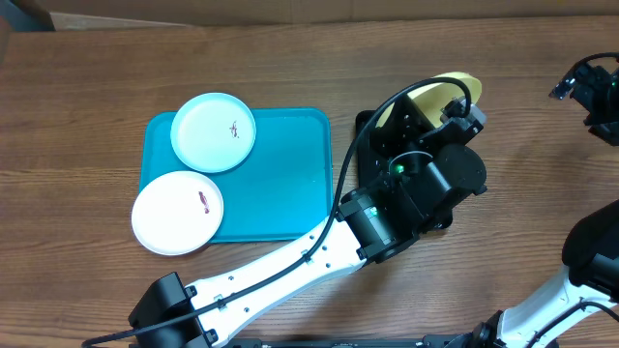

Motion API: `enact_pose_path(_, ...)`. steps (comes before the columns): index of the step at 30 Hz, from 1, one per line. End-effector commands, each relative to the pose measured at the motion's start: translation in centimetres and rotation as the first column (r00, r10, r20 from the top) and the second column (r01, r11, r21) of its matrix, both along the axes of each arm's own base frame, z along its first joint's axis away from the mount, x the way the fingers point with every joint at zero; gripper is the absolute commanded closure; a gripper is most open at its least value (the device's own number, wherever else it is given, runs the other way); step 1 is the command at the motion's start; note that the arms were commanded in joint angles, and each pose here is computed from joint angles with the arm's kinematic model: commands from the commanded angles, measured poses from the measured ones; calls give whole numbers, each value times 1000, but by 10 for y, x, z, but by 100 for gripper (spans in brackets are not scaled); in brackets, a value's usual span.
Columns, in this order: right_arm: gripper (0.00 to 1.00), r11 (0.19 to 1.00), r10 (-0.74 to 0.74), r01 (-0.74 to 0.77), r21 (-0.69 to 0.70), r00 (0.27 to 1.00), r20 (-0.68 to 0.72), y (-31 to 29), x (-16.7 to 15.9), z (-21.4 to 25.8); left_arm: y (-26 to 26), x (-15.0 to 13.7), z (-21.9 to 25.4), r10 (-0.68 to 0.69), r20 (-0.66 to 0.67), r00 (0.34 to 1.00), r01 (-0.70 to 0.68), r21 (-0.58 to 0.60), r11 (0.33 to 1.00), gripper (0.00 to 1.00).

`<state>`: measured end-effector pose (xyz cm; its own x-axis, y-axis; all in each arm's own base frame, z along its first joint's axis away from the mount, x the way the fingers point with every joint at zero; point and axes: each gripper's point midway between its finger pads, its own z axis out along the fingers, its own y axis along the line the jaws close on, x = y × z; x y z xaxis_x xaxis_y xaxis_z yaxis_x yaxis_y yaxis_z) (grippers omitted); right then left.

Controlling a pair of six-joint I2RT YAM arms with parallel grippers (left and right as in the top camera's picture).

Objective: Clean dirty plates on tray and stack at the side
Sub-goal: 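Swing the yellow plate left and lower it onto the table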

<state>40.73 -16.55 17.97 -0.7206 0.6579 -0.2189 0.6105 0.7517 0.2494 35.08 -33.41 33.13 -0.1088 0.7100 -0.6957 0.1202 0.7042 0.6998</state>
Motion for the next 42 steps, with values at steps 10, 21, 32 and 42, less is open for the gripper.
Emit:
enact_pose_path(10, 0, 1000, -2, 2, -13, 1000, 22, -2, 2, 8, 5, 0, 32, 5, 60, 998, -4, -8, 1000, 96)
enact_pose_path(21, 0, 1000, -2, 2, -13, 1000, 22, -2, 2, 8, 19, 12, -14, 32, -112, 993, -61, -265, 962, 96)
enact_pose_path(32, 0, 1000, -2, 2, -13, 1000, 22, -2, 2, 8, 20, 27, -54, -90, -332, 939, -94, -499, 862, 96)
enact_pose_path(42, 0, 1000, -2, 2, -13, 1000, 22, -2, 2, 8, 112, 89, -78, -457, -565, 687, -383, -816, 433, 96)
